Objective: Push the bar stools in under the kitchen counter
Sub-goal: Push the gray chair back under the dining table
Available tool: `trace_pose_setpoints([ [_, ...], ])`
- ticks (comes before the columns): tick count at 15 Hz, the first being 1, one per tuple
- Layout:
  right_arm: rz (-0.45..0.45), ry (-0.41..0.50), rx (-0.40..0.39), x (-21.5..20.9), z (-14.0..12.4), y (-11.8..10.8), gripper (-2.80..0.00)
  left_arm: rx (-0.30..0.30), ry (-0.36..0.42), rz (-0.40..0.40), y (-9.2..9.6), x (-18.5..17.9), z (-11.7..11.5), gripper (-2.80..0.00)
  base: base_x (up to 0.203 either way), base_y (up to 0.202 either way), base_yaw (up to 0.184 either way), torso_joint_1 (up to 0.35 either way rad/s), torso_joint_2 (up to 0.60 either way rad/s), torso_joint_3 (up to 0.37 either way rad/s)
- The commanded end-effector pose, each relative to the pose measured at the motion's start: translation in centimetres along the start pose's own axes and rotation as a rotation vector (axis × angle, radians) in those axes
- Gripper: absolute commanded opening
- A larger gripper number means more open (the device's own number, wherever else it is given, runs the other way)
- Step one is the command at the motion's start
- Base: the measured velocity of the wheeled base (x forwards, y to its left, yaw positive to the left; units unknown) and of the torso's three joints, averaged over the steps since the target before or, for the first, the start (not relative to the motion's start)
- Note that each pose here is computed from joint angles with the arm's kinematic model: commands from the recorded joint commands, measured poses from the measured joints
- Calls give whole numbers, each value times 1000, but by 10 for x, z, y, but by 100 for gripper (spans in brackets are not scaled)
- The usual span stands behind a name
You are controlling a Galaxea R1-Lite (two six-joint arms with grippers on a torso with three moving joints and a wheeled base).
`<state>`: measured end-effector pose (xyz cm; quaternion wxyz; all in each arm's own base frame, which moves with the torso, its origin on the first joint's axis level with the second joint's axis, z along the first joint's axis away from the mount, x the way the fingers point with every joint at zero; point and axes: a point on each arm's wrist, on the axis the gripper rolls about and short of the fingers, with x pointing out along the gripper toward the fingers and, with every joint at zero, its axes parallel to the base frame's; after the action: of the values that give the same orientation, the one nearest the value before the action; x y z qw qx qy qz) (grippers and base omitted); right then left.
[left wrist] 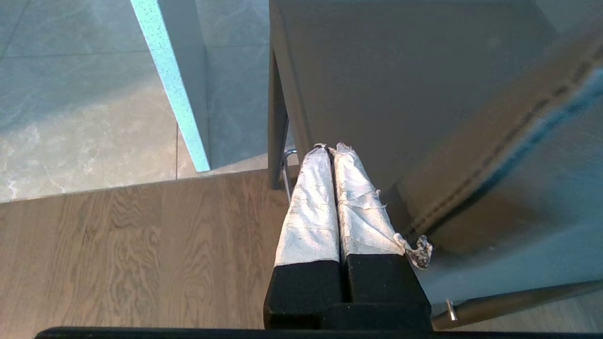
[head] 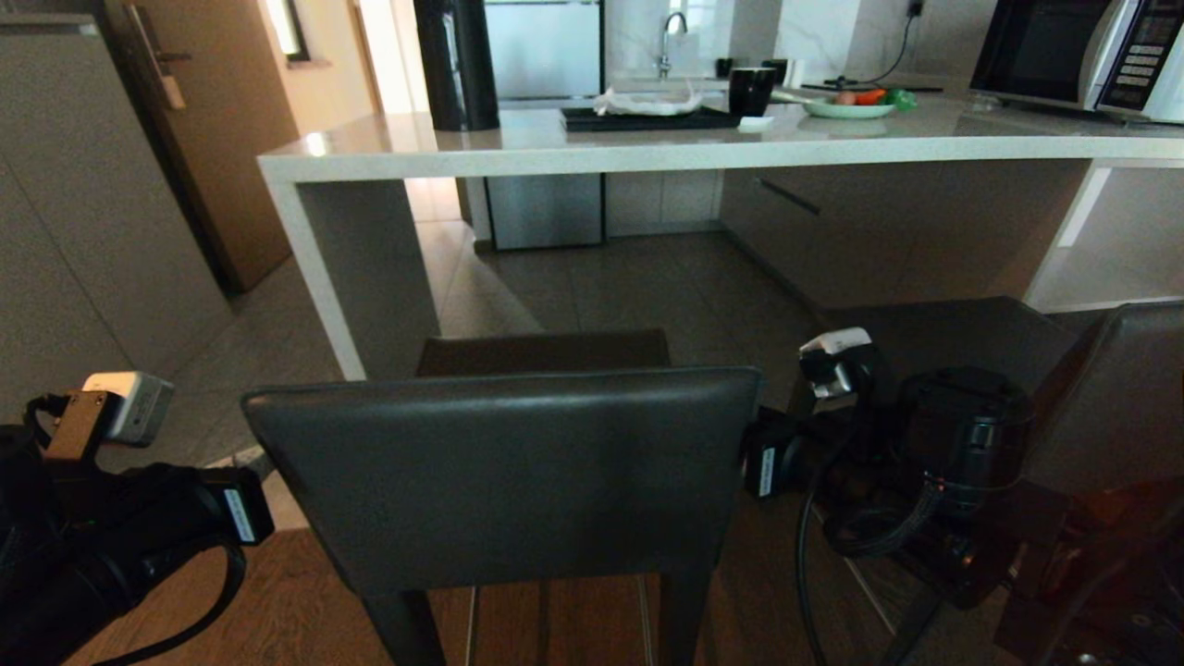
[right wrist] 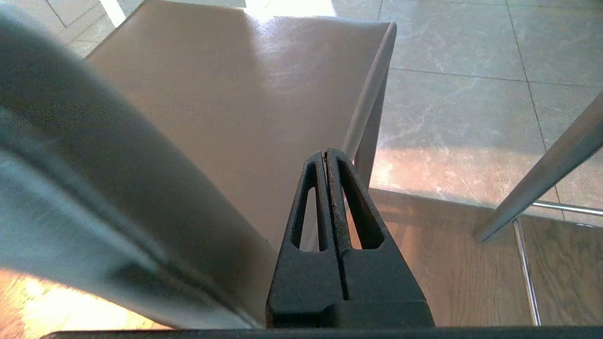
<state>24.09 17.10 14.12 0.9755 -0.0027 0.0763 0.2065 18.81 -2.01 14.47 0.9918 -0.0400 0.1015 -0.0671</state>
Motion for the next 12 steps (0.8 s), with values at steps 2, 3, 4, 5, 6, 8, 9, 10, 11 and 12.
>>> trace_pose_setpoints([
  [2,-4,11,-3,9,-5,2,-280,0,6,-9,-1,2,-1,-280,0,0,0,0,0,0],
  [3,-3,11,-3,13,-5,2,-280,1,8,-16,-2,2,-2,-280,0,0,0,0,0,0],
  [4,-5,5,-2,17,-3,2,-280,3,9,-28,-4,2,-2,-280,0,0,0,0,0,0],
  [5,-6,1,-2,21,-2,2,-280,6,10,-39,-7,2,-2,-280,0,0,0,0,0,0],
  [6,-7,-4,-5,25,0,3,-280,6,11,-41,-7,3,-2,-280,0,0,0,0,0,0],
  [8,-6,-7,-19,30,3,5,-280,6,21,-41,-7,6,-3,-280,0,0,0,0,0,0],
  [9,-7,-5,-22,35,3,5,-280,7,24,-42,-8,6,-4,-280,0,0,0,0,0,0],
  [10,-9,2,-27,39,0,5,-280,7,24,-44,-8,6,-4,-280,0,0,0,0,0,0],
  [11,-10,9,-29,44,-3,6,-280,7,24,-45,-8,6,-4,-280,0,0,0,0,0,0],
  [12,-11,7,-30,50,-2,7,-280,7,28,-45,-8,7,-4,-280,0,0,0,0,0,0],
])
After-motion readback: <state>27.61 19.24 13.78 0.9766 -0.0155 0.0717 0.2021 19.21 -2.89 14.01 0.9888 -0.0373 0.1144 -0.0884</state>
